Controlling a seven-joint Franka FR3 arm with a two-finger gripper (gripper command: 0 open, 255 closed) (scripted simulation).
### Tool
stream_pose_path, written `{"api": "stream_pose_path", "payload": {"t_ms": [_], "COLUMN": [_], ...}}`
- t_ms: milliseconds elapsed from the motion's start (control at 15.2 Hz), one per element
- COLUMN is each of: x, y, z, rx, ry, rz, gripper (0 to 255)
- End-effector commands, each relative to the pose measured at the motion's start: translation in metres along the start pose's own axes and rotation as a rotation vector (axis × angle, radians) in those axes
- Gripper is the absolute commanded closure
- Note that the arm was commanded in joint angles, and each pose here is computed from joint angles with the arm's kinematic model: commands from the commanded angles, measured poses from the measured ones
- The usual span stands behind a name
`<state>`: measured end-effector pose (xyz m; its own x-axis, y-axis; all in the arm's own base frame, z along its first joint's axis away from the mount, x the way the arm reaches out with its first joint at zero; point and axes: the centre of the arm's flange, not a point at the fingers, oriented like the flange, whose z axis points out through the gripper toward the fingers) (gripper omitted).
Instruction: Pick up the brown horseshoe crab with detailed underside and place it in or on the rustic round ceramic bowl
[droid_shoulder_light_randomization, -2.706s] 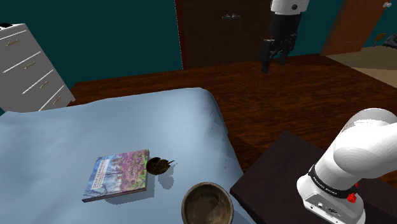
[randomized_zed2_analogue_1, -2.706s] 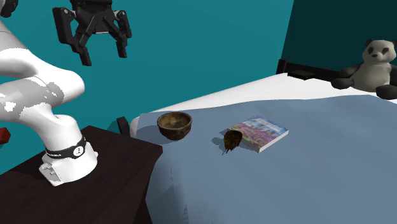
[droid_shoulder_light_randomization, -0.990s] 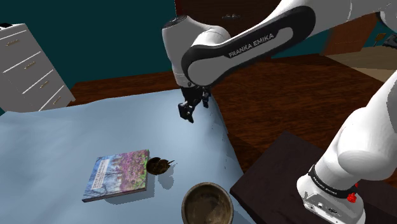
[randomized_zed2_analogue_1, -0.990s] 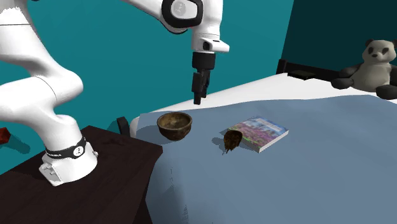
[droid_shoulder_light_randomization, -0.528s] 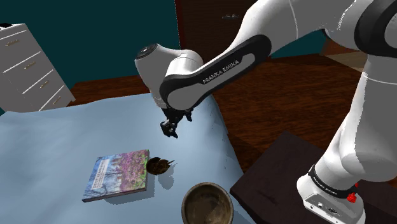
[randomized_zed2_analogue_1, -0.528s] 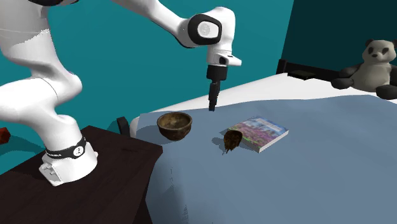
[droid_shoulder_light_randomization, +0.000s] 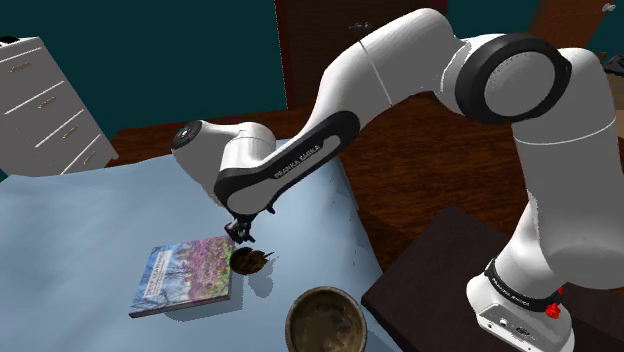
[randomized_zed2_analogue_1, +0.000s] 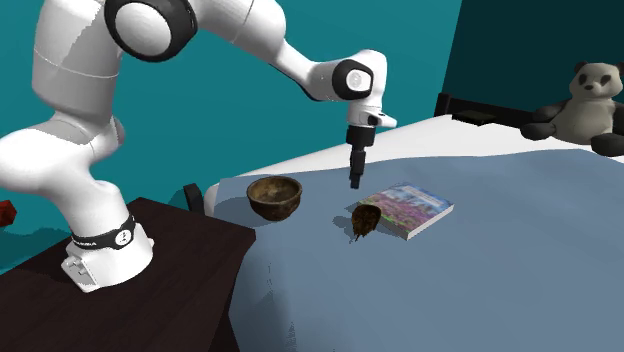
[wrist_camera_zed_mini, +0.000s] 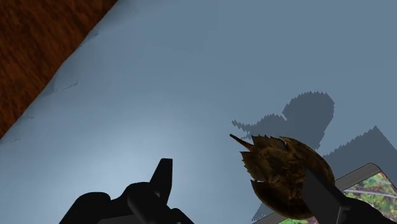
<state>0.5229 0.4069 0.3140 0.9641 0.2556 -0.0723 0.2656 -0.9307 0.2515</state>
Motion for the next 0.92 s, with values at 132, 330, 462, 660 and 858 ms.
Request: {"api": "stream_pose_path", "payload": {"t_ms": [132,330,462,660,858], "x": [0.028,0.046,0.058,0.071,0.071], "y": [-0.045,-0.078,-0.099,-0.125,-0.124], "z": [0.026,0.046,0.06,0.076,0.092], "rx": [-0.031,-0.052,-0.067,-0.084,-0.084], "ry": [-0.002,-0.003,-0.004,-0.004,-0.004], "rz": [-0.036,-0.064,-0.082,-0.104,-0.104], "gripper": [0,0,0,0,0]}}
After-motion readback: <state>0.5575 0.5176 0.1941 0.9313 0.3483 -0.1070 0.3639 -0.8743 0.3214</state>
